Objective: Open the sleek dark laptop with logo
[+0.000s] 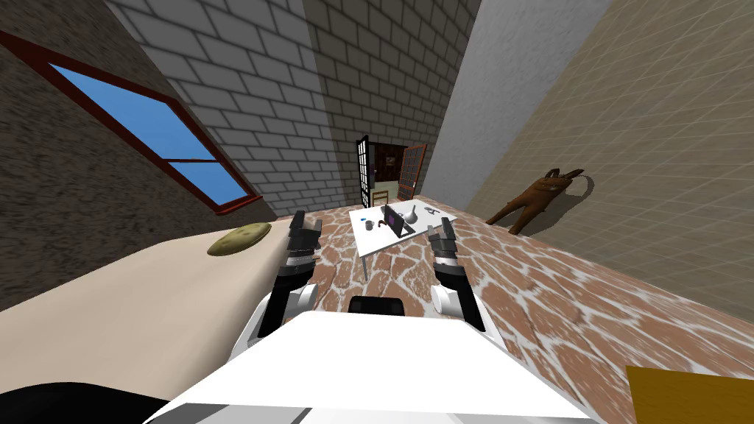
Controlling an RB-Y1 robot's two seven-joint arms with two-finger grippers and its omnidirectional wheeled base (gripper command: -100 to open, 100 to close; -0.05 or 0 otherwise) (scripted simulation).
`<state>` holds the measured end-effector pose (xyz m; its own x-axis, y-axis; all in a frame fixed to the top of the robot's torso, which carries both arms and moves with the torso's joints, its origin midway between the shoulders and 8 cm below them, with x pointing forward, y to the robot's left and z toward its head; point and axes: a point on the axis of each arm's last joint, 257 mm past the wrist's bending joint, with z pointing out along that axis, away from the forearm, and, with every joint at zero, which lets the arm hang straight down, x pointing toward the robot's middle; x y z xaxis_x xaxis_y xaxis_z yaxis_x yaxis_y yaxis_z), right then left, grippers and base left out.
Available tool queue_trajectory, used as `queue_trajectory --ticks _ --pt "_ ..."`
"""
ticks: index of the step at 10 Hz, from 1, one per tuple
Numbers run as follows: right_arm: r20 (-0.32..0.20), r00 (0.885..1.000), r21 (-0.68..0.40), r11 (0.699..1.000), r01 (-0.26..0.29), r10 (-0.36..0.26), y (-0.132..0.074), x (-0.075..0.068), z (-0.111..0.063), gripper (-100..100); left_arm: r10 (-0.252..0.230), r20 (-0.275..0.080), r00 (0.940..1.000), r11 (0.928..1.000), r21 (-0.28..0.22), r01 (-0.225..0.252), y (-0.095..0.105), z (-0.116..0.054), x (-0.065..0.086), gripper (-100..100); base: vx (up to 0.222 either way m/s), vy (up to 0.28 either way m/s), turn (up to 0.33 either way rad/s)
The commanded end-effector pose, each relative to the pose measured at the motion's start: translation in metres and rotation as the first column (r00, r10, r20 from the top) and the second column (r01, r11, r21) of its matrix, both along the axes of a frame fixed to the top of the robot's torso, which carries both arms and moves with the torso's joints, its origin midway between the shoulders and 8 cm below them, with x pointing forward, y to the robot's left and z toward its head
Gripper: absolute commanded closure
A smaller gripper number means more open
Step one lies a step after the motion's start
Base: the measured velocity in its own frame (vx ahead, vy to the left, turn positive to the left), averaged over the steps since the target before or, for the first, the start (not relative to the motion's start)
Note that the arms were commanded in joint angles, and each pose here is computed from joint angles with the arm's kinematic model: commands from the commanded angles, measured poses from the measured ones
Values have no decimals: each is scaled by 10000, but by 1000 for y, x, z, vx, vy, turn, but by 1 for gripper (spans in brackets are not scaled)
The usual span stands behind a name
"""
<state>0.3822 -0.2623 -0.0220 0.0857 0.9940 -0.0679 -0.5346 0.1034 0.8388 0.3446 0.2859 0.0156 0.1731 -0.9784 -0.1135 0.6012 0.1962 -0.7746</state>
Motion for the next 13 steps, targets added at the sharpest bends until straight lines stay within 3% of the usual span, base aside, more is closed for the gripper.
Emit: queue_trajectory --ticks 1,9,10,13 --pt "0 10000 0 10000 0 0 0 0 0 0 0 0 10000 10000 0 0 0 0 0 0 0 0 0" --pt "5 10000 -1 10000 0 0 0 0 0 0 0 4 10000 10000 1 0 0 0 0 0 0 0 0" --pt "-178 9998 -516 9987 21 -31 0 2 -5 -100 0 4 10000 10000 1 0 0 0 0 0 12 12 33" --pt "-662 9971 -1932 9809 238 -372 -3 9 -22 -100 0 -3 10000 10000 -1 0 0 0 0 0 24 27 59"
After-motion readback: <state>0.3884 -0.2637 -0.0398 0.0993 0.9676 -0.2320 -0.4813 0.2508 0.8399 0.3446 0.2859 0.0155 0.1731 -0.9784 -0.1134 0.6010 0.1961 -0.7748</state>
